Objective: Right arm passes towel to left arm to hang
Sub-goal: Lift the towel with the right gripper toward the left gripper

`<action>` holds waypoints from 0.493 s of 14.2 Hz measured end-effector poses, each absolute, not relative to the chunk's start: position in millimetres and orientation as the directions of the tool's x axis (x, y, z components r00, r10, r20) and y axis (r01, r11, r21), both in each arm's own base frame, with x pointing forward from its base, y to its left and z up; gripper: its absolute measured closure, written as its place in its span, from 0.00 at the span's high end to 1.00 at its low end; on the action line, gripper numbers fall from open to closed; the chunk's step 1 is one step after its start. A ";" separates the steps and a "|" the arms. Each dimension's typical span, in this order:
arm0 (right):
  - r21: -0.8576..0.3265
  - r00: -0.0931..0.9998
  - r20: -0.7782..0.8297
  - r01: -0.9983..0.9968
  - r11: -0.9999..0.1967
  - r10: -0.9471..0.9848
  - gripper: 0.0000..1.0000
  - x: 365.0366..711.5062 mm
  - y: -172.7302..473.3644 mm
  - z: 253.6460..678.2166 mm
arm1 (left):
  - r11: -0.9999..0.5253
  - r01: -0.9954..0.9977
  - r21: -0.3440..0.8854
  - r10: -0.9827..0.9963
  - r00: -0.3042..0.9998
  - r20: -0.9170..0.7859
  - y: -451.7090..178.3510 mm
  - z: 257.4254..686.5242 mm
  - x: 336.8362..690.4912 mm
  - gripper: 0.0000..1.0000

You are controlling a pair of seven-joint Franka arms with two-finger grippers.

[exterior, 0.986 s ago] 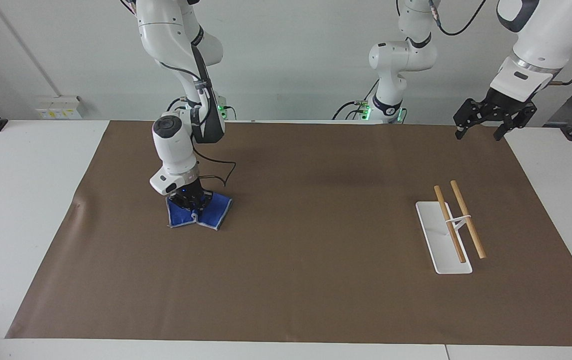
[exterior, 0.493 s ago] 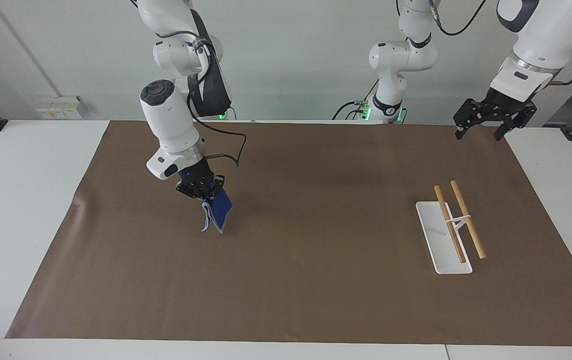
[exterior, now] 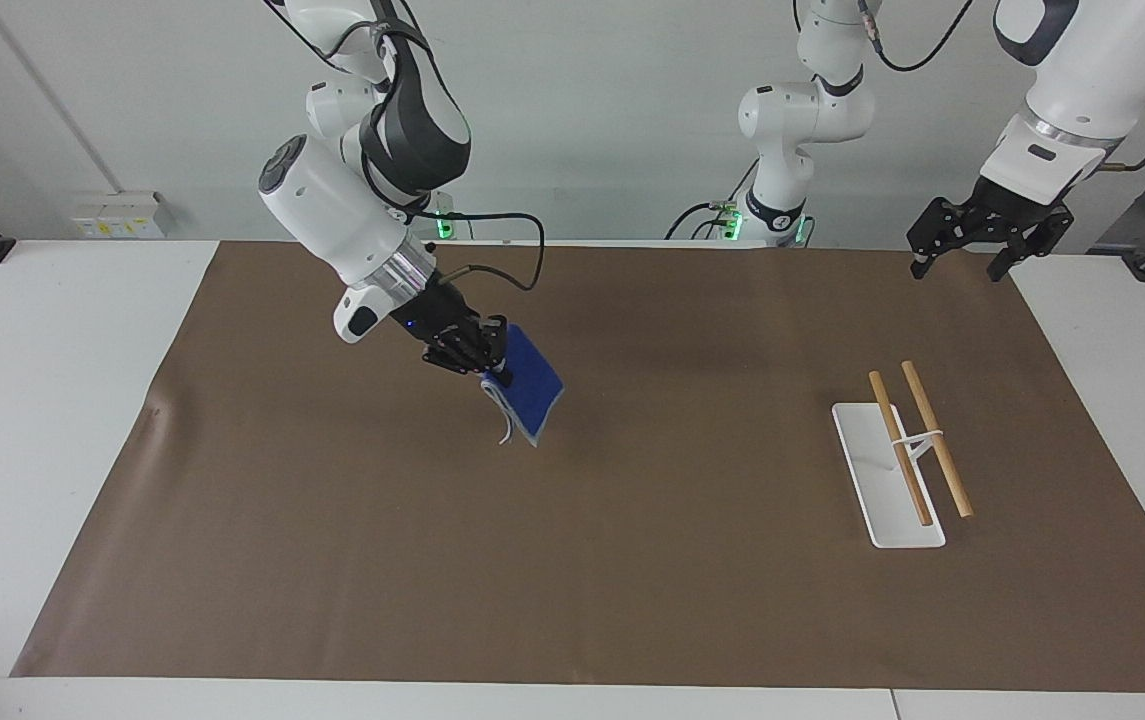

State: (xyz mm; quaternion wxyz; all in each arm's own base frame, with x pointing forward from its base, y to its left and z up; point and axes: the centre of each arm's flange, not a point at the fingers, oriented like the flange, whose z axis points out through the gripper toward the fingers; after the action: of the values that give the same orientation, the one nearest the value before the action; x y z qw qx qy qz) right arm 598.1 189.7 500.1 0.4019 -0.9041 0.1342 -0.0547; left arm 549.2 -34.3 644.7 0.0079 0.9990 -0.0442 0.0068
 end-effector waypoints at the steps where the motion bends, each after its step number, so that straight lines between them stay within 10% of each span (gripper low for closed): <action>1: -0.794 0.955 -0.035 -0.206 -0.572 -0.296 0.04 597.5 196.3 504.3 | -0.996 -0.090 0.015 -0.089 0.996 0.014 -34.9 644.8 549.1 1.00; 7: -0.924 0.945 -0.148 -0.237 -0.300 -0.291 0.04 586.6 240.2 520.2 | -0.993 0.081 0.091 0.084 0.996 0.038 -85.7 628.5 542.5 1.00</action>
State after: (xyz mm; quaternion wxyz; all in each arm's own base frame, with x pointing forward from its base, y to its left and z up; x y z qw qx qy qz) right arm 586.6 240.2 520.2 0.5683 -0.8059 0.1640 -0.0238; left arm 542.5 -85.7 628.5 0.0450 0.9979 0.0414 0.0208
